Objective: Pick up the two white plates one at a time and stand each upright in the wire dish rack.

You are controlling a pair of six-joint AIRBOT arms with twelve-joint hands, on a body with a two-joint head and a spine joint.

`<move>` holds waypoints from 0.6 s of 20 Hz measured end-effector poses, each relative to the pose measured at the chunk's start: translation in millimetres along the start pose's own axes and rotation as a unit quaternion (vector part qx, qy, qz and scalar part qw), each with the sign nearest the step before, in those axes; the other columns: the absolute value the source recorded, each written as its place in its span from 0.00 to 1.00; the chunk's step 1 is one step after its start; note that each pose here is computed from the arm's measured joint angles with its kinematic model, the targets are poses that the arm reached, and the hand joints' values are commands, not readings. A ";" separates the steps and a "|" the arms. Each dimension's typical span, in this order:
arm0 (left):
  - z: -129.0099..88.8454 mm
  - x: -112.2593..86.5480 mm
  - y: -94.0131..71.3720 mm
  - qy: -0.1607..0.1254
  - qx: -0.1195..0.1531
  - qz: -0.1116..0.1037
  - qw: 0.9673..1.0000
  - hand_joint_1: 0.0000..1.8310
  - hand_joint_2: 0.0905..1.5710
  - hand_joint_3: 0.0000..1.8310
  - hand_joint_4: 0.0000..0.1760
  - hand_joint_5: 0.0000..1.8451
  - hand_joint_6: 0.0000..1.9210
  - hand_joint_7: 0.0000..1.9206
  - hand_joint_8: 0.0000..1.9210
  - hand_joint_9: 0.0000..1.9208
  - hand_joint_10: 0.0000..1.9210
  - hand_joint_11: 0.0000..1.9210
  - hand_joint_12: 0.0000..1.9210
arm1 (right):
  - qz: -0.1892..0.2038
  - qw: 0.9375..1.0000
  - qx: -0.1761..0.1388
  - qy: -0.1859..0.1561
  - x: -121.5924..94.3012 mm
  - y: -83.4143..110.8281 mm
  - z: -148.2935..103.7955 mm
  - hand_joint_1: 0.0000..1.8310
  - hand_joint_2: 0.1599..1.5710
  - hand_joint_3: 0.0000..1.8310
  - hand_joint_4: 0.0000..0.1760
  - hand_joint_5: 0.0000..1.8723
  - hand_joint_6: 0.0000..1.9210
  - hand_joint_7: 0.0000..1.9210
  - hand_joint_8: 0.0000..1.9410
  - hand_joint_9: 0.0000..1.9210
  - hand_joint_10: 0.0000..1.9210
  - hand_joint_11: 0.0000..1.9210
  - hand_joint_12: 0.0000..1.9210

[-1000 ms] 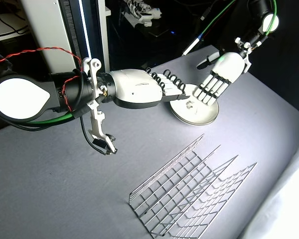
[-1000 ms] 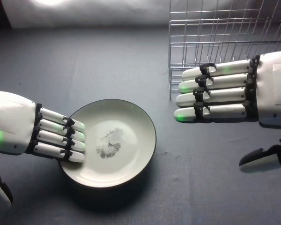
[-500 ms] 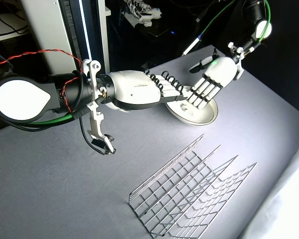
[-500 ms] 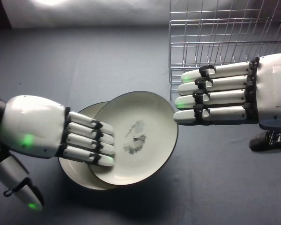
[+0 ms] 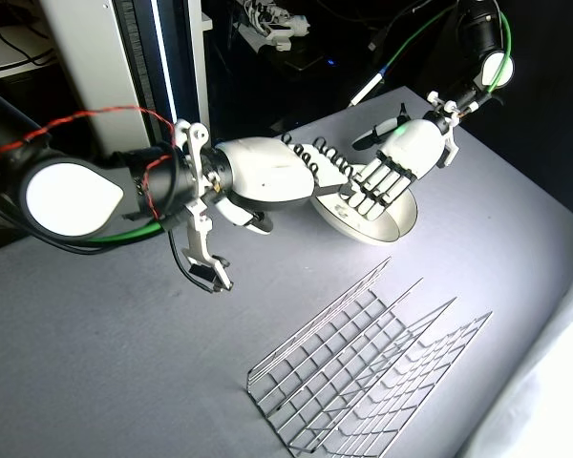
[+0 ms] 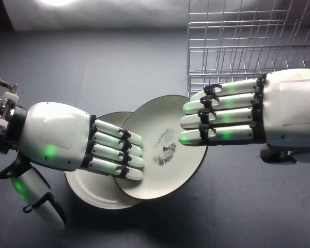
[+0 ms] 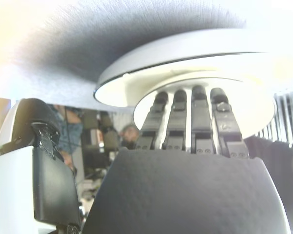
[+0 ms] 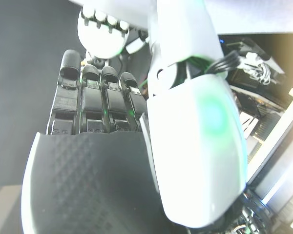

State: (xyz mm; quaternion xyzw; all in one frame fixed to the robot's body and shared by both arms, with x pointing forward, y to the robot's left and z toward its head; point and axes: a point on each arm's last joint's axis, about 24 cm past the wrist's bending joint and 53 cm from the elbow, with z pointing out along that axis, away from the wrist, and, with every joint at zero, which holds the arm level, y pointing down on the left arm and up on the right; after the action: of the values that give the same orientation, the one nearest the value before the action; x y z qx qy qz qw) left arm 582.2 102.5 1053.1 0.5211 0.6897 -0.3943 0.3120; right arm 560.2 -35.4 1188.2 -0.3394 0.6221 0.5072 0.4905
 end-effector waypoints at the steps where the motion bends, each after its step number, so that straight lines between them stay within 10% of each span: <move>1: -0.2 0.1 0.1 0.000 0.000 0.000 1.000 0.00 0.63 0.00 0.00 0.00 0.00 0.00 0.00 0.00 0.00 0.00 0.00 | 0.001 1.000 0.000 0.000 1.5 -2.0 2.6 0.71 0.57 0.00 0.00 0.01 0.00 0.02 0.00 0.02 0.01 0.00 0.34; 12: -0.5 0.4 1.2 0.000 -0.001 0.000 1.000 0.00 0.63 0.00 0.00 0.00 0.00 0.00 0.00 0.00 0.00 0.00 0.00 | 0.024 1.000 0.005 0.011 31.4 -21.2 52.2 0.68 0.66 0.01 0.00 0.13 0.01 0.12 0.01 0.11 0.02 0.00 0.45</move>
State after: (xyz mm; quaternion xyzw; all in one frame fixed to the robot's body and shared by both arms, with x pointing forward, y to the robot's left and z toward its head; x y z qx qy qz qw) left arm 583.2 103.3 1052.8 0.5206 0.6905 -0.3932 0.3124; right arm 584.6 12.0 1151.7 -0.3274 0.6379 0.5124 0.4726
